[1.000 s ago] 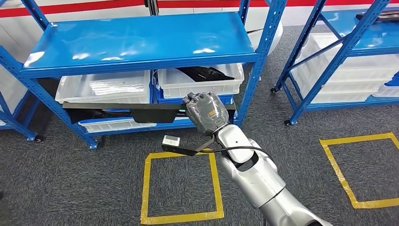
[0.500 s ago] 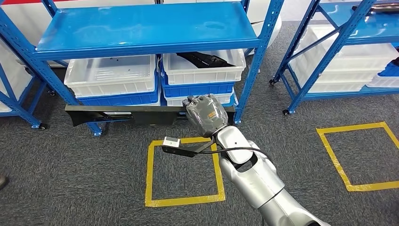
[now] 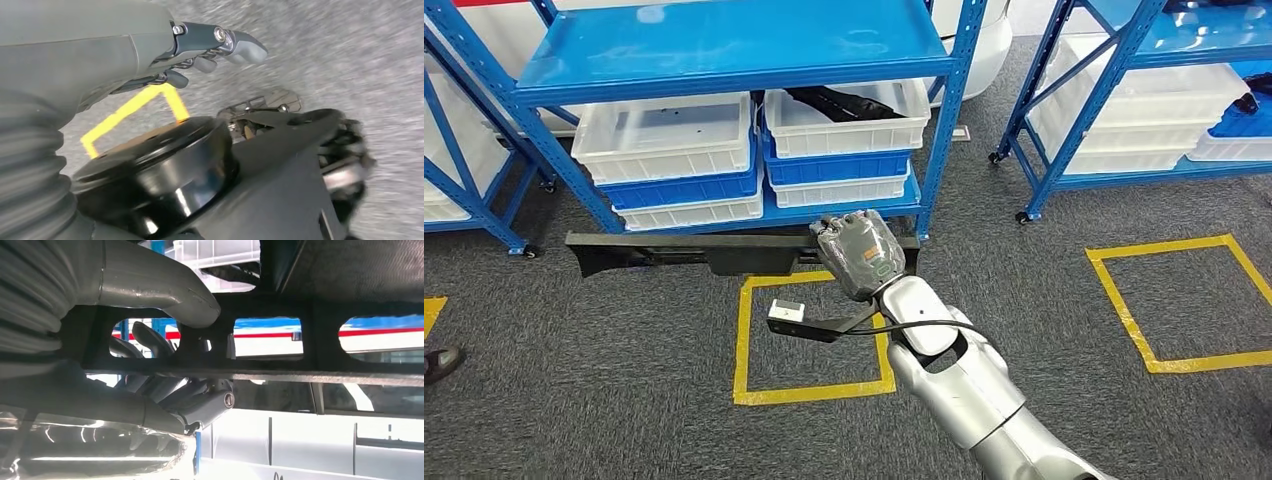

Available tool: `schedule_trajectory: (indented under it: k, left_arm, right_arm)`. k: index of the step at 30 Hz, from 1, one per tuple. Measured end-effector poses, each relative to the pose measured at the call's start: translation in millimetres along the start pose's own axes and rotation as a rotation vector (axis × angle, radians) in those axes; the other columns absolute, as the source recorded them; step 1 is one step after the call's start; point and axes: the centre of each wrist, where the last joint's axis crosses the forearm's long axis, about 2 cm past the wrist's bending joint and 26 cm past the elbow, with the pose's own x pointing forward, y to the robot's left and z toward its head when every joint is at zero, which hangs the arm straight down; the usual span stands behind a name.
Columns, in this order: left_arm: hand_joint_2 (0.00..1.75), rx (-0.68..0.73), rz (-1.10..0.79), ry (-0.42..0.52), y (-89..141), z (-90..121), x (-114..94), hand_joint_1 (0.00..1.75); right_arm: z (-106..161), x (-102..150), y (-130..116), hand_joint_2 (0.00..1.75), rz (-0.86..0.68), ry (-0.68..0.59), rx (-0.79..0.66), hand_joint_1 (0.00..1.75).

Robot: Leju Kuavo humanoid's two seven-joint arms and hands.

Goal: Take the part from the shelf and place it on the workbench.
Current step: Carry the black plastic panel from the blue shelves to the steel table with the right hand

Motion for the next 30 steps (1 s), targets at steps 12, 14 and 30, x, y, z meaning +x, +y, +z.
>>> schedule_trajectory:
  k: [12,14,30]
  left_arm:
    - [1.75,-0.009,-0.026,-0.002,-0.9,0.1,0.4,0.00]
    - [1.75,-0.009,-0.026,-0.005,-0.9,-0.2,1.3,0.00]
    - [1.75,-0.008,-0.024,-0.004,-0.1,-0.2,0.9,0.00]
  right_arm:
    - [7.2,-4.4,-3.6,1.75,0.022,0.011,-0.001,1.71]
    - [8.2,-4.0,-3.4,1.75,0.022,0.011,0.001,1.71]
    - [9.5,3.8,-3.2,1.75,0.006,0.009,0.006,1.71]
